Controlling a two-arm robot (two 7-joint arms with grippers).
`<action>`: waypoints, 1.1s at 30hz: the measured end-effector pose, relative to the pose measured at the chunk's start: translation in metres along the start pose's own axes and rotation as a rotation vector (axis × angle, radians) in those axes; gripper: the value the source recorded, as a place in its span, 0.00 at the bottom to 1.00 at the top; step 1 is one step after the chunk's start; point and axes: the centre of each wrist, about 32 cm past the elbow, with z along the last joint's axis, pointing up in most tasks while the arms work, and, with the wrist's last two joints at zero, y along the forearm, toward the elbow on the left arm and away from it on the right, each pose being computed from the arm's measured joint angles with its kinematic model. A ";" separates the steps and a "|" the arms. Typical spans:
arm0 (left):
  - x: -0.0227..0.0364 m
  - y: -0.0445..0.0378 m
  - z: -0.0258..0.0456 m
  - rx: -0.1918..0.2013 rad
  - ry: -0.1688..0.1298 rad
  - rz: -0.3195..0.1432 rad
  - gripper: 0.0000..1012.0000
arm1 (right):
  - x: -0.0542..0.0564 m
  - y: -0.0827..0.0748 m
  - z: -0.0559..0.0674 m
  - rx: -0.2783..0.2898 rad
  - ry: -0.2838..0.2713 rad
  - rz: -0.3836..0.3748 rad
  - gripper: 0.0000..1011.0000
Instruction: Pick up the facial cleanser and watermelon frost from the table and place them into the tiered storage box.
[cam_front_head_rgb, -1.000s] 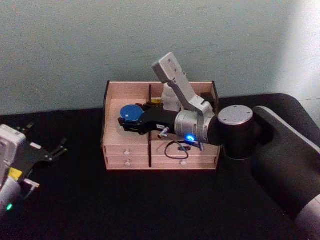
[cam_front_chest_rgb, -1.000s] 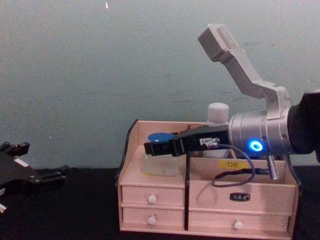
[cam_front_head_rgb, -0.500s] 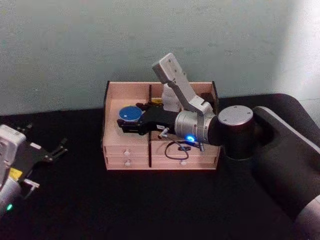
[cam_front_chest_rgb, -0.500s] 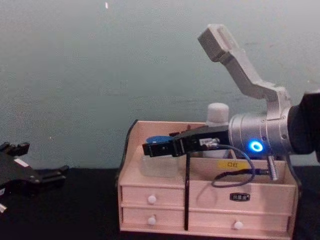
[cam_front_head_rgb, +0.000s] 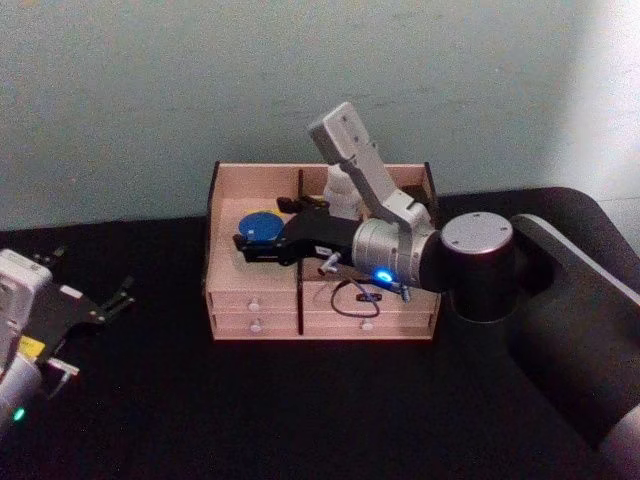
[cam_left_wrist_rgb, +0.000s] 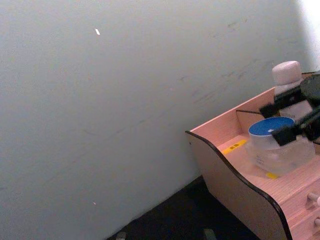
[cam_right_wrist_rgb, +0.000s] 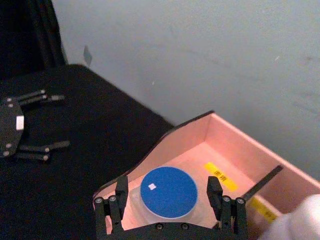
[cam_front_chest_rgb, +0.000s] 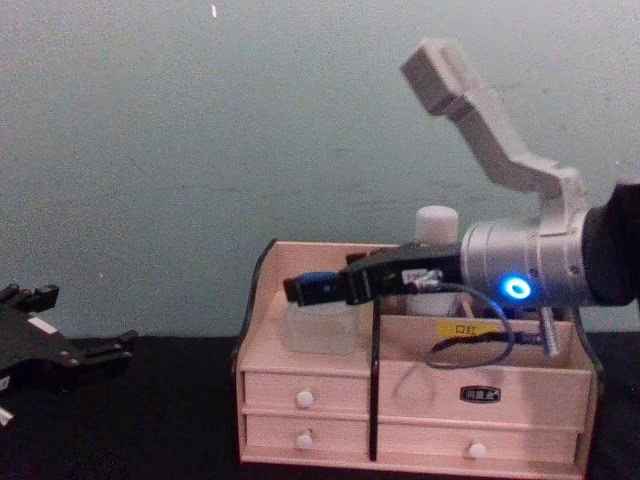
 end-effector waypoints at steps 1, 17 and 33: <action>0.0000 0.0000 0.0000 0.000 0.000 0.000 0.99 | -0.001 -0.003 0.001 0.015 -0.004 -0.007 0.99; 0.0000 0.0000 0.0000 0.000 0.000 0.000 0.99 | -0.002 -0.079 -0.007 0.123 -0.033 0.031 0.99; 0.0000 0.0000 0.0000 0.000 0.000 0.000 0.99 | 0.002 -0.169 -0.048 0.087 -0.001 -0.242 0.99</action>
